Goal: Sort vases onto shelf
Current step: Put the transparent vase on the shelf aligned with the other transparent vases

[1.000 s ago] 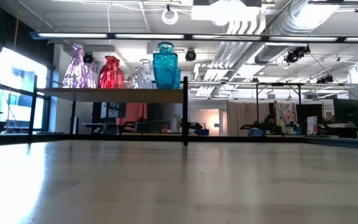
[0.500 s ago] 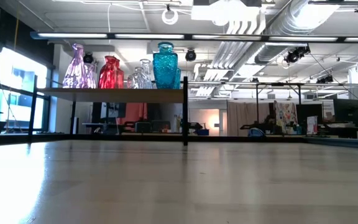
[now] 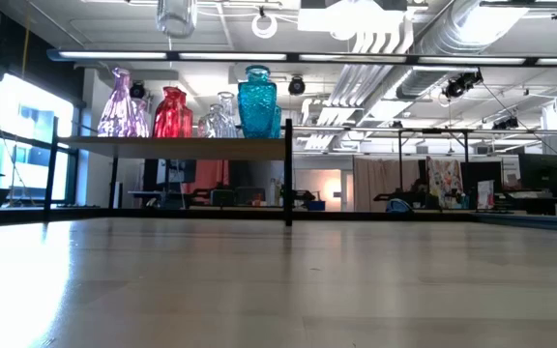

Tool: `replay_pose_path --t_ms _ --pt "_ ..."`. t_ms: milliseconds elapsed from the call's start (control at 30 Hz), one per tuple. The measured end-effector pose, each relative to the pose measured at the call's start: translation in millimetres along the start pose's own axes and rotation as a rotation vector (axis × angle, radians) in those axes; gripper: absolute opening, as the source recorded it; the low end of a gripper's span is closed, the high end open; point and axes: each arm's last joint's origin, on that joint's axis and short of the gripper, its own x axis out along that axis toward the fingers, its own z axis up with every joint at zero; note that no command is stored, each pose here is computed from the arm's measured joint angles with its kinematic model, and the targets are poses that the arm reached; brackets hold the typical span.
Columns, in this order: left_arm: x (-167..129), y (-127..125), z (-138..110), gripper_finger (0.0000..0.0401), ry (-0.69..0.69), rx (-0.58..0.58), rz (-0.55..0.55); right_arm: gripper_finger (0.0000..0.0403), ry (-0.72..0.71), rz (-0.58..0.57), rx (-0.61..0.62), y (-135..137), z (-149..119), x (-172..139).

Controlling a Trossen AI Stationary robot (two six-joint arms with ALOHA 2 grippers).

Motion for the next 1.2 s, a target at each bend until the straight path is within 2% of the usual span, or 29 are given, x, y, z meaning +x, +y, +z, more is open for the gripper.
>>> replay_pose_path --t_ms 133,233,467,633,767,1067,1200 --pt "11.8 2.1 -16.7 0.0149 0.010 -0.030 0.170 0.0362 0.021 -0.025 -0.008 -11.5 0.3 -2.3" --pt "18.9 1.3 -26.3 0.0149 -0.004 -0.048 0.230 0.0362 0.037 -0.046 -0.007 -18.6 -0.1 -2.7" --pt "35.0 -3.5 -42.5 0.0150 -0.077 -0.091 0.260 0.0362 0.074 -0.092 0.002 -35.0 -1.8 -1.8" --pt "44.1 -5.0 -59.8 0.0151 -0.068 -0.069 0.291 0.0362 0.088 -0.106 0.010 -44.7 -2.0 -1.1" --pt "52.7 -6.9 -77.6 0.0151 -0.052 -0.065 0.280 0.0362 0.094 -0.103 0.017 -52.3 -1.5 -0.7" --pt "70.7 -8.3 -112.5 0.0151 -0.112 -0.062 0.247 0.0362 0.103 -0.088 -0.013 -60.2 -1.1 -0.5" --pt "75.9 -6.3 -126.0 0.0151 -0.116 -0.023 0.239 0.0362 0.103 -0.086 -0.013 -59.9 -1.1 -0.5"
